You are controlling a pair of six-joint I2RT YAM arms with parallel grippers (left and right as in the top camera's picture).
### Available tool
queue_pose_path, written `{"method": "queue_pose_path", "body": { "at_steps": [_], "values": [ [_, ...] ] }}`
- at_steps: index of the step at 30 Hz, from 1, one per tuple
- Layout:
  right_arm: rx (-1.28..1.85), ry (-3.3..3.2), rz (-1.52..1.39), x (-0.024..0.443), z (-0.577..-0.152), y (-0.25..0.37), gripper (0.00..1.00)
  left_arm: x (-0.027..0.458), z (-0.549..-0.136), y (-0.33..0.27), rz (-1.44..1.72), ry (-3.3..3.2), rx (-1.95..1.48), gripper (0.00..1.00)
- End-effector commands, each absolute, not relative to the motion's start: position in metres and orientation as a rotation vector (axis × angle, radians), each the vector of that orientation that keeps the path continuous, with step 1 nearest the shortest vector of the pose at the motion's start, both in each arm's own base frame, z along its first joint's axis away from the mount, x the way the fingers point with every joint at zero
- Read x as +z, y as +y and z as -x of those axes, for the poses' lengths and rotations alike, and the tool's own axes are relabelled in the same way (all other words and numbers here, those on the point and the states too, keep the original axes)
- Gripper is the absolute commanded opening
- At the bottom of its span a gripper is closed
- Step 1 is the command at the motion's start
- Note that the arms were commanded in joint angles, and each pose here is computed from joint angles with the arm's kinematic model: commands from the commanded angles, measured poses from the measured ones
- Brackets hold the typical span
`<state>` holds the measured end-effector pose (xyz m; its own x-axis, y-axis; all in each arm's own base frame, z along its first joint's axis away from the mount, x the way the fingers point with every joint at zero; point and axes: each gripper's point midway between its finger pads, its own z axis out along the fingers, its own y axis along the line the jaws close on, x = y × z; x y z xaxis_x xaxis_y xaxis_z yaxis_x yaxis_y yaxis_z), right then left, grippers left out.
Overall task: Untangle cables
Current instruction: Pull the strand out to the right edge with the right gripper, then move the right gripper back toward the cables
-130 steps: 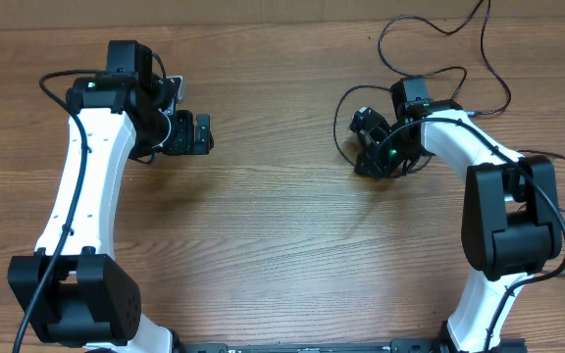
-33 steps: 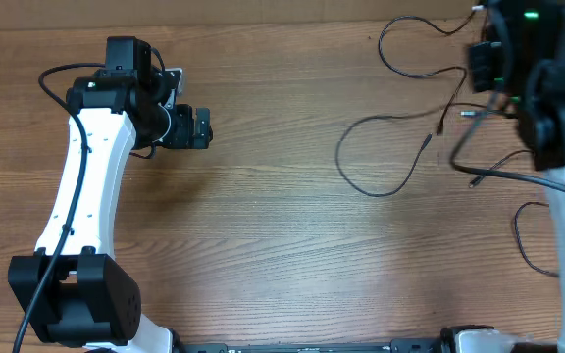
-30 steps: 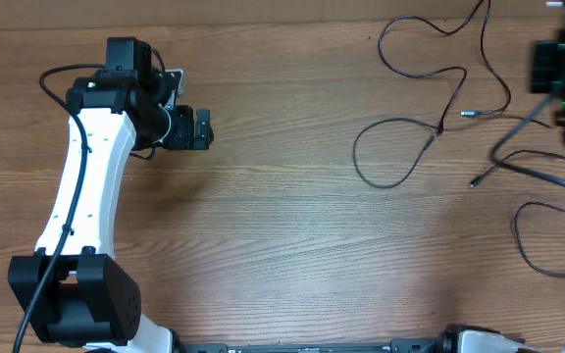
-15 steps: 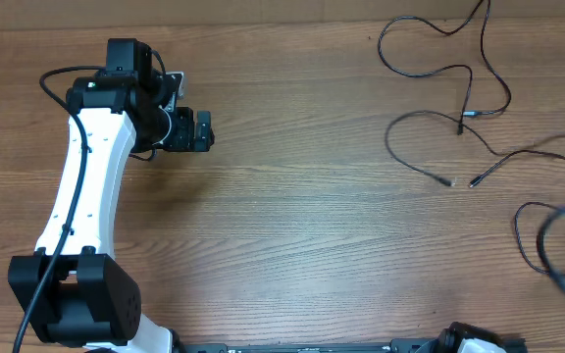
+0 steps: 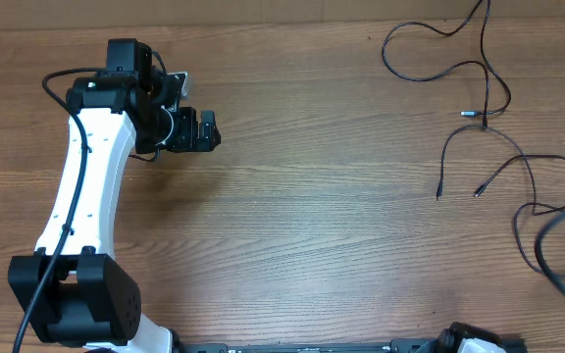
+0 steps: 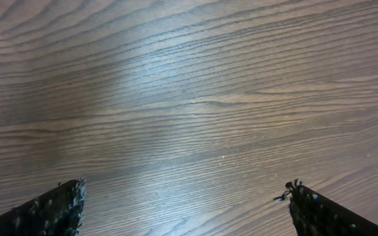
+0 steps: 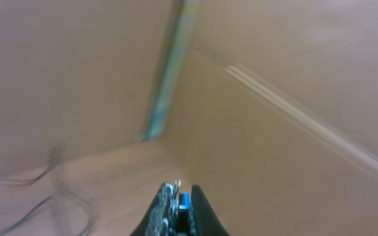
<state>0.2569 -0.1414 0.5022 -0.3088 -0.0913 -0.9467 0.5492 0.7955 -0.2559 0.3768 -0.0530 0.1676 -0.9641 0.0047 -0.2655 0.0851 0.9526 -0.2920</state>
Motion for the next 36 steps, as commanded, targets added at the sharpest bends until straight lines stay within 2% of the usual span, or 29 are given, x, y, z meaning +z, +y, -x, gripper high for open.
{"method": "queue_pose_path", "body": {
  "at_steps": [1, 5, 14, 24, 30, 33, 36],
  "values": [
    [-0.192, 1.933, -0.013, 0.459, -0.316, -0.072, 0.04, 0.175, -0.375, -0.063, -0.098, 2.817, -0.512, 1.0],
    [0.191, 2.043, 0.241, 0.421, -0.337, 0.002, 0.04, 0.175, -0.375, -0.063, -0.098, 2.817, -0.512, 1.0],
    [0.553, 2.072, 0.687, 0.39, -0.325, 0.166, 0.04, 0.175, -0.376, -0.063, -0.105, 2.813, -0.509, 1.0],
    [0.421, 2.404, 0.664, 0.292, -0.366, 0.165, 0.04, 0.175, -0.377, -0.062, -0.151, 2.804, -0.495, 1.0],
    [0.291, 2.669, 0.641, 0.2, -0.394, 0.154, 0.04, 0.175, -0.377, -0.062, -0.167, 2.801, -0.491, 1.0],
    [0.332, 2.78, 0.656, 0.147, -0.393, 0.159, 0.04, 0.176, -0.377, -0.062, -0.177, 2.798, -0.49, 1.0],
    [0.337, 2.825, 0.608, 0.116, -0.391, 0.158, 0.04, 0.176, -0.377, -0.062, -0.178, 2.798, -0.49, 1.0]
  ]
}}
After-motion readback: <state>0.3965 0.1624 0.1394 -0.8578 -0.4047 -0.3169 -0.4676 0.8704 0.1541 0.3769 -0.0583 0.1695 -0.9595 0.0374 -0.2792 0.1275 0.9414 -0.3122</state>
